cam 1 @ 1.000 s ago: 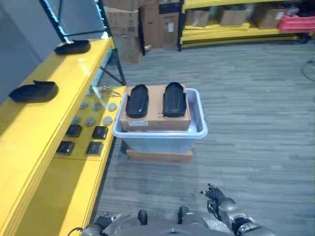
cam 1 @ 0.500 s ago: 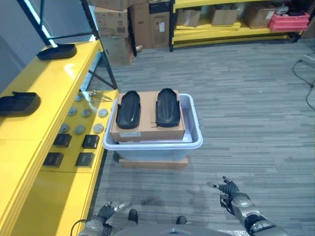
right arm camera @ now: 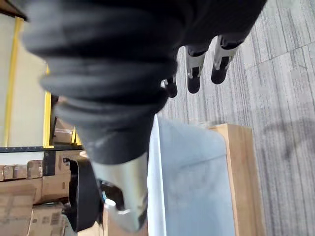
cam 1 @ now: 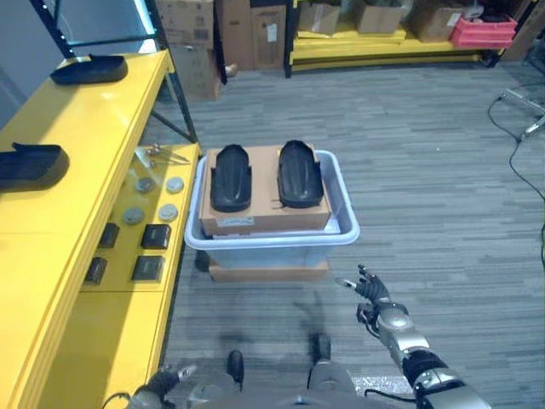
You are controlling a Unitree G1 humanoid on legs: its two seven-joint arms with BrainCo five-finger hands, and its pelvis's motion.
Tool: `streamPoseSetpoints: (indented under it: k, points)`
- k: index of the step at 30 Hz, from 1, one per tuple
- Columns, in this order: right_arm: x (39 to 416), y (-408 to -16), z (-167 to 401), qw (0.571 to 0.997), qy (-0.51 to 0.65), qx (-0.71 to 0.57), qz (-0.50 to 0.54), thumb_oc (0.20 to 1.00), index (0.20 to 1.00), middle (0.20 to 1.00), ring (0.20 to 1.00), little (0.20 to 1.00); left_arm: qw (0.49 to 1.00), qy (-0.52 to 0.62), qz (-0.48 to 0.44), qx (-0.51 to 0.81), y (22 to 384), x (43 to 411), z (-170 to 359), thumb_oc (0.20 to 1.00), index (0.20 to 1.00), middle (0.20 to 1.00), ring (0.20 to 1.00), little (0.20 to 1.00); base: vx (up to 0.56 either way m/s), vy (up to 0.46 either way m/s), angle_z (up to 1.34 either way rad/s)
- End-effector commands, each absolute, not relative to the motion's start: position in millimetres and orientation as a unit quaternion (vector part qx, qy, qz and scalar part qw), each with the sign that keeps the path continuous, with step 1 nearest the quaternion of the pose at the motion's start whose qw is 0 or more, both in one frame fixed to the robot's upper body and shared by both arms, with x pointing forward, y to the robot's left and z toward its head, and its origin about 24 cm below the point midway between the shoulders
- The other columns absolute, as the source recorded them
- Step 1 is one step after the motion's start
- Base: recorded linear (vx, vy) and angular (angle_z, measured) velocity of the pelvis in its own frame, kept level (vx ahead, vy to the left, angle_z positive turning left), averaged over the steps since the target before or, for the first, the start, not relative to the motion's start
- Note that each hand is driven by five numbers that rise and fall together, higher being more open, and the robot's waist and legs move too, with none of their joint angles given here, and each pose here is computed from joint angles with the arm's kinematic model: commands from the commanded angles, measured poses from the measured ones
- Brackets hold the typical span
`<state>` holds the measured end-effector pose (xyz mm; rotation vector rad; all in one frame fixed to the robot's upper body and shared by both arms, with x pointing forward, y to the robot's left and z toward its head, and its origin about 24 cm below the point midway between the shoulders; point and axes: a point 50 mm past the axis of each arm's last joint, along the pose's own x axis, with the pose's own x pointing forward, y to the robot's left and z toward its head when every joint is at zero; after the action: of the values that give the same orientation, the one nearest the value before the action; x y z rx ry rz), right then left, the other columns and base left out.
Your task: Move parts from the plastic box to the shelf.
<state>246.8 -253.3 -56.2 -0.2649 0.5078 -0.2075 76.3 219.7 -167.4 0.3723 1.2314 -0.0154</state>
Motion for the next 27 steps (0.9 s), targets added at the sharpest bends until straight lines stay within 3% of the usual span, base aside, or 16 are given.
streamPoseSetpoints:
  k: [1, 11, 16, 18, 19, 22, 27]
  points:
    - [267, -266, -17, 0.970, 0.152, -0.143, -0.127, 1.000, 1.000, 1.000, 1.000, 1.000, 0.817, 0.547, 0.006, 0.182, 222, 95, -163, 1.000, 1.000, 1.000, 1.000, 1.000, 0.13, -0.164, 0.61]
    - [332, -265, 62, 0.963, 0.027, -0.215, -0.157, 1.000, 1.000, 1.000, 1.000, 1.000, 0.839, 0.497, -0.059, 0.212, 194, 117, -159, 1.000, 1.000, 1.000, 1.000, 1.000, -0.03, -0.051, 0.04]
    - [370, -274, 139, 0.949, -0.062, -0.215, -0.221, 1.000, 1.000, 1.000, 1.000, 1.000, 0.864, 0.457, -0.048, 0.208, 195, 141, -150, 1.000, 1.000, 1.000, 1.000, 1.000, -0.09, 0.016, 0.06]
    - [371, -274, 141, 0.949, -0.063, -0.215, -0.220, 1.000, 1.000, 1.000, 1.000, 1.000, 0.864, 0.456, -0.047, 0.207, 194, 142, -149, 1.000, 1.000, 1.000, 1.000, 1.000, -0.05, 0.017, 0.13]
    - [385, -273, 186, 0.940, -0.110, -0.218, -0.237, 1.000, 1.000, 1.000, 1.000, 1.000, 0.867, 0.448, -0.039, 0.216, 201, 148, -146, 1.000, 1.000, 1.000, 1.000, 1.000, -0.08, 0.031, 0.11]
    - [393, -280, 212, 0.931, -0.112, -0.232, -0.259, 1.000, 1.000, 1.000, 1.000, 1.000, 0.868, 0.444, -0.034, 0.218, 205, 153, -144, 1.000, 1.000, 1.000, 1.000, 1.000, -0.03, 0.016, 0.04]
    - [396, -292, 237, 0.922, -0.104, -0.238, -0.288, 1.000, 1.000, 1.000, 1.000, 1.000, 0.864, 0.448, -0.033, 0.226, 209, 155, -143, 1.000, 1.000, 1.000, 1.000, 1.000, 0.00, 0.012, 0.13]
